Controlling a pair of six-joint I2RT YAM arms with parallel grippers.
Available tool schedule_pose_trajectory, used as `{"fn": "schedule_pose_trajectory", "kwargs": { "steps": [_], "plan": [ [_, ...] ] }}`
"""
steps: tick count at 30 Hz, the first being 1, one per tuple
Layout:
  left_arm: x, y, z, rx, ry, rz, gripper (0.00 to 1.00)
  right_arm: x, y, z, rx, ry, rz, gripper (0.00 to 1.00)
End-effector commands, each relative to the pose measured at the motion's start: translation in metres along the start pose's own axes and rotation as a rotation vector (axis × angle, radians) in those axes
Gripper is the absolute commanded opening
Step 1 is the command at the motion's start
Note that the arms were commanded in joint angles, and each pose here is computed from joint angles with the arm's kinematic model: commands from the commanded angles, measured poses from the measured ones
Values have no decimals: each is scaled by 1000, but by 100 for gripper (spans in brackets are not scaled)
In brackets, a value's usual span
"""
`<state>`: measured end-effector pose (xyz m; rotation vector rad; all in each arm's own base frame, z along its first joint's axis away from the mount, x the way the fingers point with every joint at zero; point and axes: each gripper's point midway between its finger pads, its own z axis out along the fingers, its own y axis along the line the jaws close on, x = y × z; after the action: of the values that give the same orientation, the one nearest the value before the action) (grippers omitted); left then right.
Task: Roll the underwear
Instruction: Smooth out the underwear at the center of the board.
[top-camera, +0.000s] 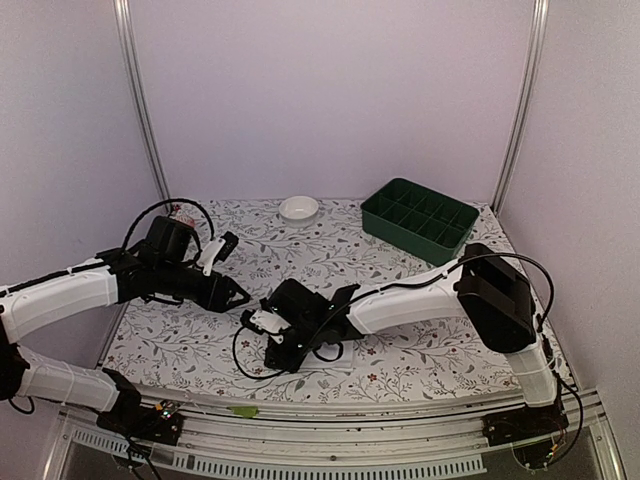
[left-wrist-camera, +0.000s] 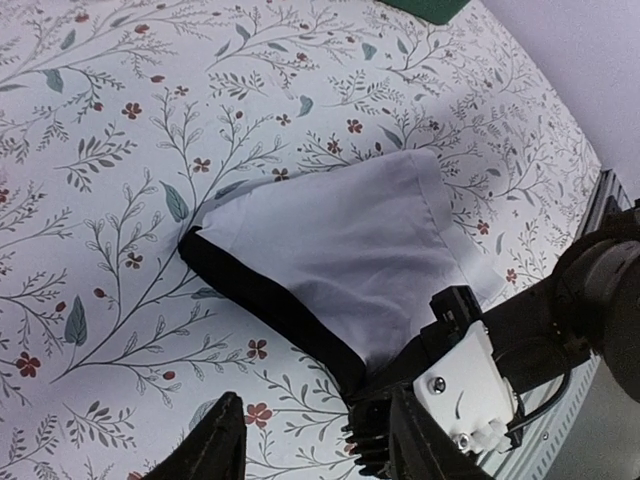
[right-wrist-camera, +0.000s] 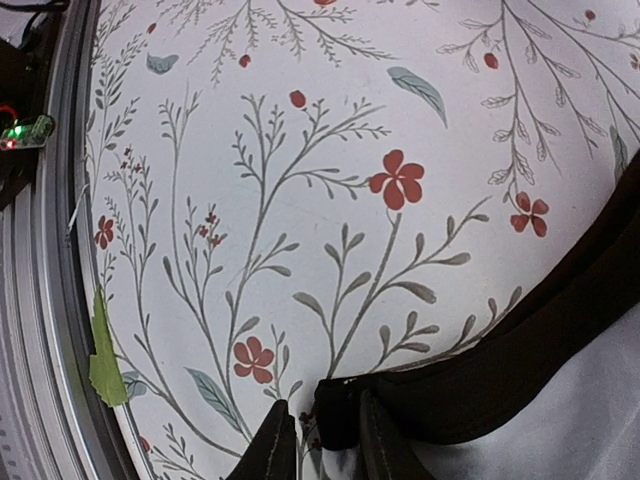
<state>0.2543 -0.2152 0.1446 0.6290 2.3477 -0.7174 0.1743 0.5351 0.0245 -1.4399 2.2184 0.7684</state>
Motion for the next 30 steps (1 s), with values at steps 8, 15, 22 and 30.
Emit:
{"fn": "schedule_pose_trajectory", "kwargs": {
  "steps": [8, 15, 22, 30],
  "plan": [
    [28, -16, -6, 110, 70, -248, 48, -18, -7, -24, 86, -18, -44, 0],
    [49, -17, -4, 124, 111, -378, 44, -34, -24, -66, 104, -111, 51, 0],
    [64, -26, 13, 196, 139, -419, 35, -24, -54, -78, 131, -128, 133, 0],
    [74, -38, 39, 248, 173, -398, 30, -4, -81, -67, 139, -98, 243, 0]
  ]
}}
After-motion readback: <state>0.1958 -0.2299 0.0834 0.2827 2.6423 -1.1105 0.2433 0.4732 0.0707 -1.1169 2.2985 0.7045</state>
